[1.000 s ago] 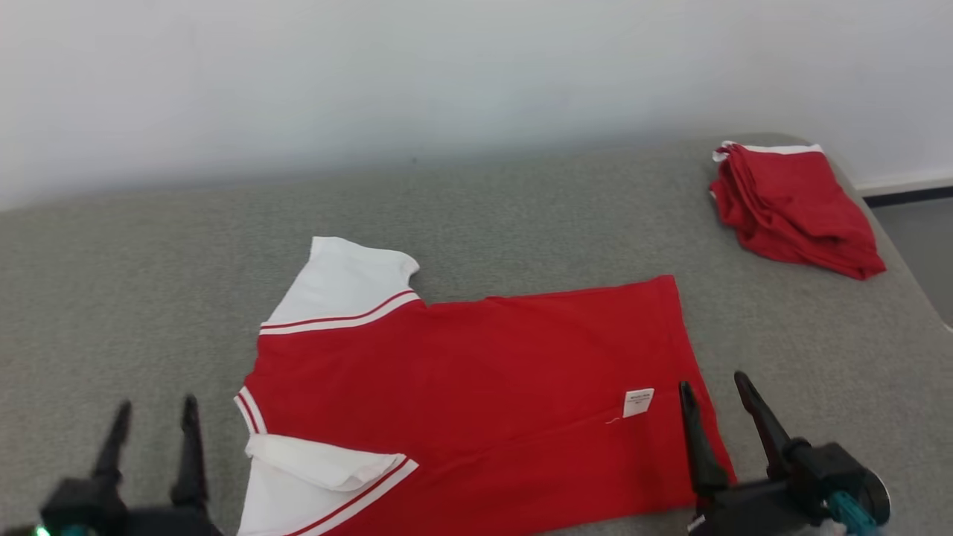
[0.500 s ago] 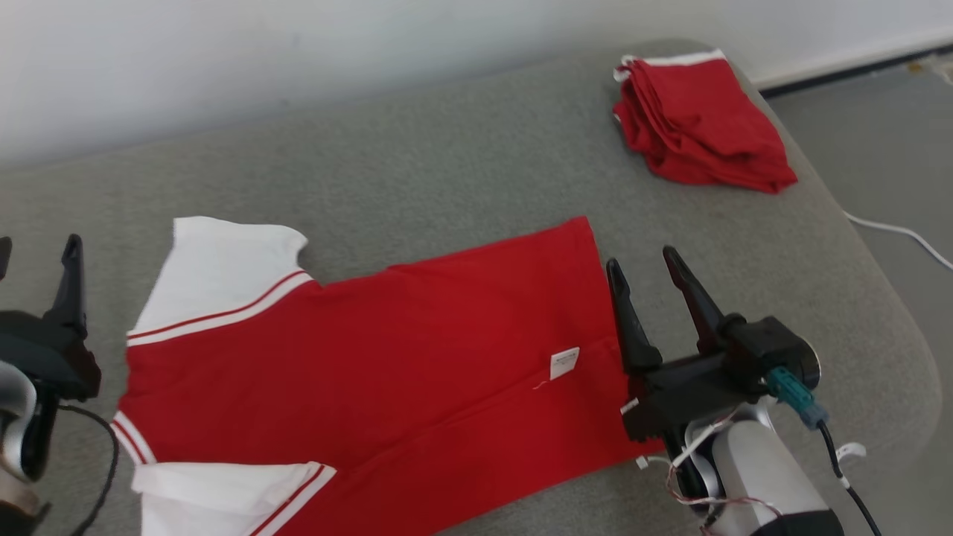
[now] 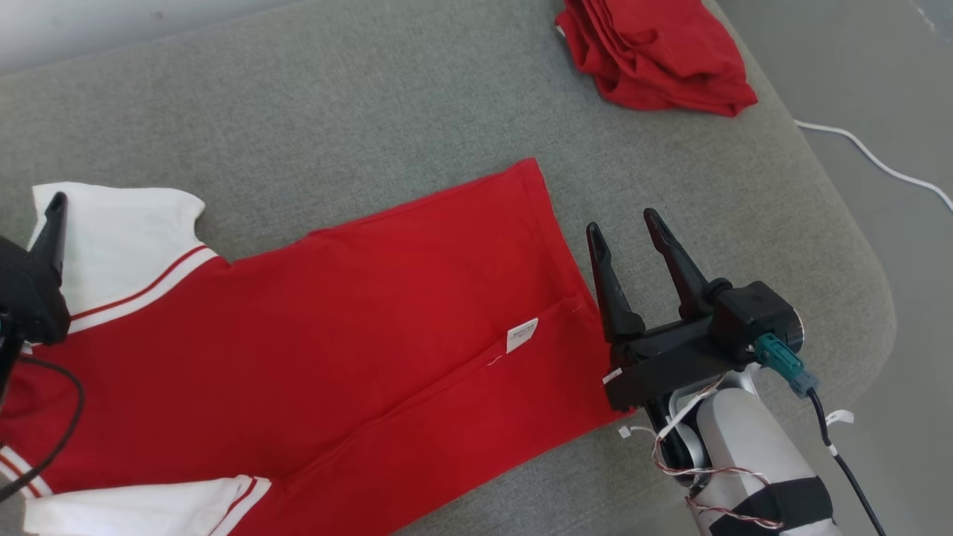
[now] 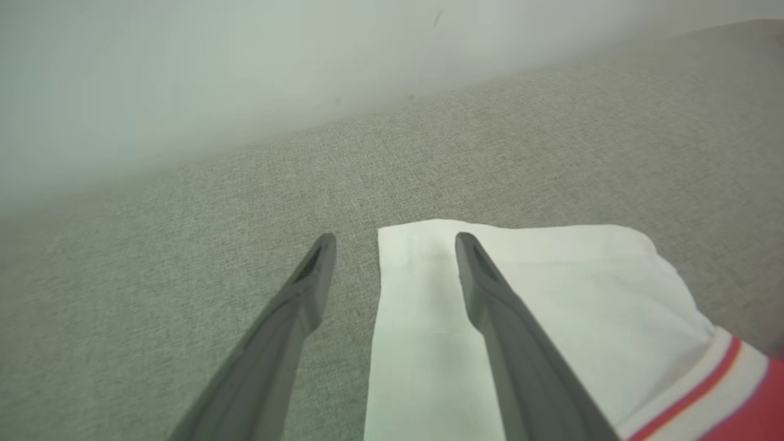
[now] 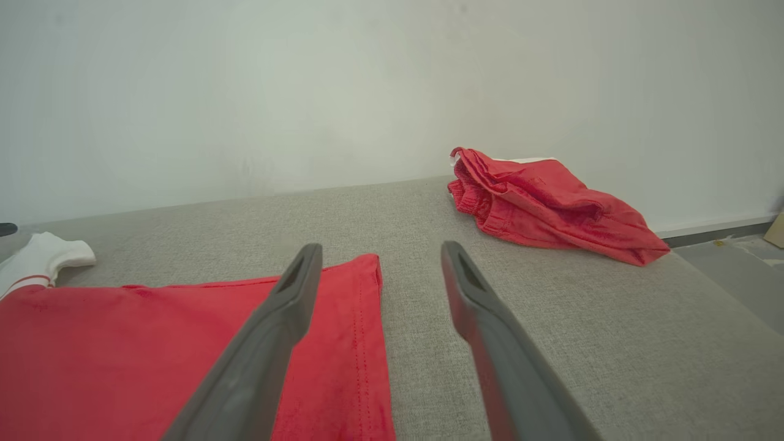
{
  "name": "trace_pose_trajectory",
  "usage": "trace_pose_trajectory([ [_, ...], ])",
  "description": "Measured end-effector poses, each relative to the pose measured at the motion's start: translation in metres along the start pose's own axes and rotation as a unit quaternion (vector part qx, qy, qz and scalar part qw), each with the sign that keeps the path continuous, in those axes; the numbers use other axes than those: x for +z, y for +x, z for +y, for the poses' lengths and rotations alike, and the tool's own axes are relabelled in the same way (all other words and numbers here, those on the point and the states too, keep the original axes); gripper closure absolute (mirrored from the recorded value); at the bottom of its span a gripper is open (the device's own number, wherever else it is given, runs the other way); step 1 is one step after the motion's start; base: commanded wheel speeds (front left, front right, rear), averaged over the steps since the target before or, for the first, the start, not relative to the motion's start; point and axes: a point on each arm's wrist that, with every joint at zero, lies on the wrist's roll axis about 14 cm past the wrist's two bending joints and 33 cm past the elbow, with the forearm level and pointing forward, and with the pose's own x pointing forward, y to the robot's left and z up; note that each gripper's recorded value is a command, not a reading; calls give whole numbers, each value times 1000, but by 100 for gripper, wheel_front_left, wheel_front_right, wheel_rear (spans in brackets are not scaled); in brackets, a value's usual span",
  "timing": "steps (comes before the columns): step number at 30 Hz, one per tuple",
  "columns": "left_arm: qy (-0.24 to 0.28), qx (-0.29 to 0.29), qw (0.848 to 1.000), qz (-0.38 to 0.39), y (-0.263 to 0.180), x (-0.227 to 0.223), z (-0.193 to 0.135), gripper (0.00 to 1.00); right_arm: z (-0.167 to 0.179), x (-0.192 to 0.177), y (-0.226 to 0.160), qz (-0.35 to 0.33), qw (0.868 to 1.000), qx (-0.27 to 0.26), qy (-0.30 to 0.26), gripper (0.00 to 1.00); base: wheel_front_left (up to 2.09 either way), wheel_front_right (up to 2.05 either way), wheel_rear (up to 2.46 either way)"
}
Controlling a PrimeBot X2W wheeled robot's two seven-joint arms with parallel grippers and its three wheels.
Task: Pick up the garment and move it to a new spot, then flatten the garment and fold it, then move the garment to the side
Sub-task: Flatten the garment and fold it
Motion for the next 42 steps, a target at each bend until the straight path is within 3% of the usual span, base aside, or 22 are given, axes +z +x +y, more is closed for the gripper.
trace_pose_trajectory([
  [14, -24, -6, 998, 50, 30, -28, -5, 0, 0, -10, 11, 14, 1000, 5, -7, 0, 0, 0, 0],
  [15, -25, -6, 998, 52, 30, -29, -6, 6, 1, -11, 12, 14, 1000, 7, -9, 0, 0, 0, 0],
  [16, -24, -8, 998, 50, 30, -29, -8, 62, 2, -11, 13, 15, 1000, 9, -10, 0, 0, 0, 0],
  [17, -23, -10, 999, 46, 30, -27, -10, 100, 2, -12, 14, 17, 1000, 10, -11, 0, 0, 0, 0],
  [30, -6, -22, 998, -65, 6, 20, -11, 100, -3, -33, 57, 83, 996, 20, -31, 0, 0, 0, 0],
  [40, 6, -26, 995, -99, -13, 30, -10, 100, 7, -49, 92, 161, 986, 35, -35, 0, 0, 0, 0],
  [42, 7, -26, 995, -100, -13, 30, -9, 100, 7, -52, 94, 170, 984, 34, -34, 4, 0, 0, 0],
])
